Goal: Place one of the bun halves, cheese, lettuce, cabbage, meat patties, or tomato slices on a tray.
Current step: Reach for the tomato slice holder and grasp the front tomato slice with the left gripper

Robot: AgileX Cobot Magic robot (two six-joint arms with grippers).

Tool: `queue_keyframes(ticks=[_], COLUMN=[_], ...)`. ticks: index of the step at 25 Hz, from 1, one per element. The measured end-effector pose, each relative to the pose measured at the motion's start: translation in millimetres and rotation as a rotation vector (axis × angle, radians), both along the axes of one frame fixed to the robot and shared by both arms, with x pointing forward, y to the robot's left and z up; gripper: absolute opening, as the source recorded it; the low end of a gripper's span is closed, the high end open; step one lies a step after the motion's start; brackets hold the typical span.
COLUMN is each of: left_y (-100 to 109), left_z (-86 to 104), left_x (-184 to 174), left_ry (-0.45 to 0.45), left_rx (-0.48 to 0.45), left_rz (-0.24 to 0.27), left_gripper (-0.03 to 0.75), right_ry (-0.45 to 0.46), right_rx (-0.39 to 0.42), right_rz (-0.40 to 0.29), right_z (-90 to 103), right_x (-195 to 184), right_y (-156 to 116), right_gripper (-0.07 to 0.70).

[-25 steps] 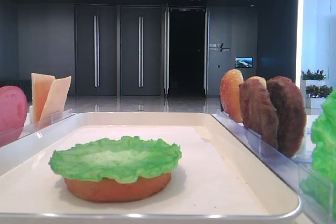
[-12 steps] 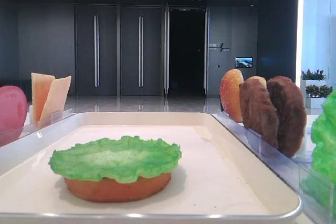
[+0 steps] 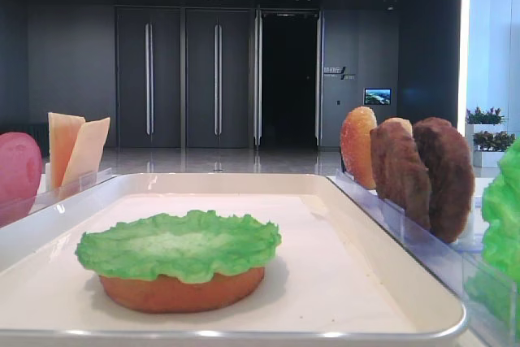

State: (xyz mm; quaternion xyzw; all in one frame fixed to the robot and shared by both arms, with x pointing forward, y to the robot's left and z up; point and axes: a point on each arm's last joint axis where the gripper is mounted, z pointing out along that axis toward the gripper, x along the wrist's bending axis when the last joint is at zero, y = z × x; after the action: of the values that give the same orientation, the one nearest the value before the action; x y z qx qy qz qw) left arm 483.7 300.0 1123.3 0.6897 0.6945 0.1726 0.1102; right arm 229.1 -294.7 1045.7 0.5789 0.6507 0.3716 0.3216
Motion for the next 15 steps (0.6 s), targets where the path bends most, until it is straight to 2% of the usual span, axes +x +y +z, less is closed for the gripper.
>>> queue_keyframes(ticks=[8,15], left_y=[-6.7,-7.5], left_z=[-22.9,-41.2], left_x=[43.5,56.9], left_ry=[0.118,0.181], left_rx=[-0.052,-0.051], left_rz=[0.004,0.006], left_gripper=[0.453,0.453], right_ry=[0.000,0.000], right_rx=[0.000,0.000], right_rz=[0.000,0.000], right_z=[0.0,0.0], right_x=[0.0,0.0], right_y=[0.0,0.0], right_gripper=[0.454,0.454])
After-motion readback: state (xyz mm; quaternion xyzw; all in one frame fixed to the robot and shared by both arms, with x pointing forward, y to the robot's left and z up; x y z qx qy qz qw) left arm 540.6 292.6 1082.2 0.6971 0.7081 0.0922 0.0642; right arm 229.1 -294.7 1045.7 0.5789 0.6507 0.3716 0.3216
